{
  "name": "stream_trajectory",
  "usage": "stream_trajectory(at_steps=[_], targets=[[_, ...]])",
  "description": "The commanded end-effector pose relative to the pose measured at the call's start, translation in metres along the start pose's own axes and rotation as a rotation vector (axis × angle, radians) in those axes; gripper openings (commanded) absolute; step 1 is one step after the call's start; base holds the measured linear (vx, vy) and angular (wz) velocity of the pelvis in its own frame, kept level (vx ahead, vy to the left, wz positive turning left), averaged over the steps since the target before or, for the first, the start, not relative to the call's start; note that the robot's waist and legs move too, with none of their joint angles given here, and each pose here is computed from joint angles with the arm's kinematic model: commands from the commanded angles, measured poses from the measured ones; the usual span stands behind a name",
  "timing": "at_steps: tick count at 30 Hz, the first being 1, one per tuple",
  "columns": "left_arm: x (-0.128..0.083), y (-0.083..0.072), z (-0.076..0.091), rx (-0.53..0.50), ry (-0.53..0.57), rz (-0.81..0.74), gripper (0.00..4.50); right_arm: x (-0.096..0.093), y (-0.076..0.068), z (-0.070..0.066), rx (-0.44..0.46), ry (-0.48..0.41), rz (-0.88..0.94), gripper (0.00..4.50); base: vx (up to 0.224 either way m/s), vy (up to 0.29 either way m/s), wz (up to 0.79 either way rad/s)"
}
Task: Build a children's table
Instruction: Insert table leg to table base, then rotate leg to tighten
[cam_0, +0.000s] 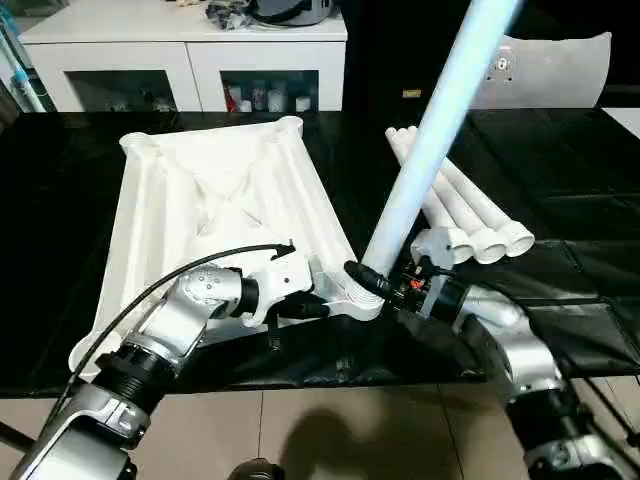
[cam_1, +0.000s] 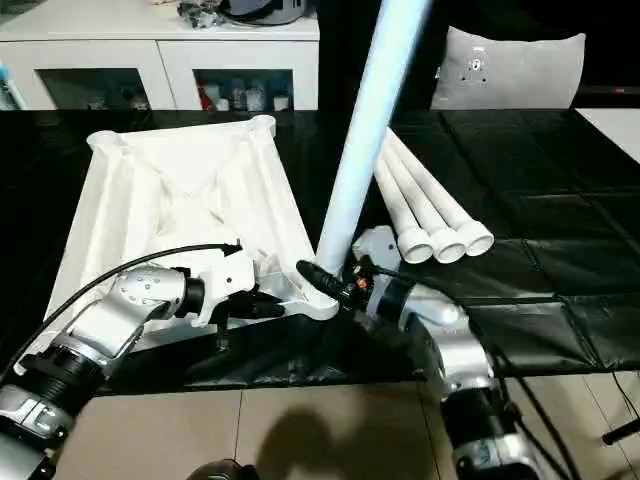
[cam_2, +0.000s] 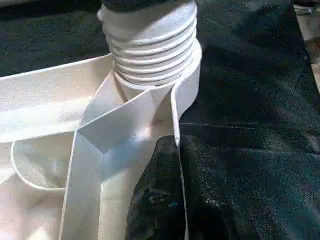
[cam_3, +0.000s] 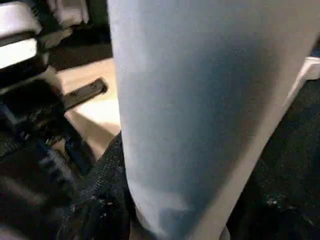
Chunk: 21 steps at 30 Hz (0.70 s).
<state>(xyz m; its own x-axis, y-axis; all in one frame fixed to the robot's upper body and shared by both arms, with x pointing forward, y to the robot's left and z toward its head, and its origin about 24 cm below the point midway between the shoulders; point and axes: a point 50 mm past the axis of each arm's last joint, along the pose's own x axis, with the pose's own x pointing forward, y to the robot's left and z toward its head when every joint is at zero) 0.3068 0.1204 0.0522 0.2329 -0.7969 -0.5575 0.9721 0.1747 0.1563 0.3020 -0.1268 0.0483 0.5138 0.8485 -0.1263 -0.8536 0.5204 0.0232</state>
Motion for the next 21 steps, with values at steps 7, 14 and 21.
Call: stream_trajectory(at_steps=[7, 14, 21], targets=[[-0.012, 0.018, 0.001, 0.057, 0.079, 0.029, 0.0, -0.007, 0.014, -0.047, 0.083, 0.24, 0.064, 1.91, 0.0, 0.0, 0.0], [-0.019, 0.024, 0.0, 0.062, 0.103, 0.03, 0.0, 0.001, 0.016, -0.047, 0.098, 0.227, 0.042, 1.91, 0.0, 0.0, 0.0], [-0.021, 0.009, -0.003, -0.065, 0.066, 0.083, 0.0, 0.011, 0.014, -0.052, 0.137, 0.239, -0.116, 1.91, 0.0, 0.0, 0.0]])
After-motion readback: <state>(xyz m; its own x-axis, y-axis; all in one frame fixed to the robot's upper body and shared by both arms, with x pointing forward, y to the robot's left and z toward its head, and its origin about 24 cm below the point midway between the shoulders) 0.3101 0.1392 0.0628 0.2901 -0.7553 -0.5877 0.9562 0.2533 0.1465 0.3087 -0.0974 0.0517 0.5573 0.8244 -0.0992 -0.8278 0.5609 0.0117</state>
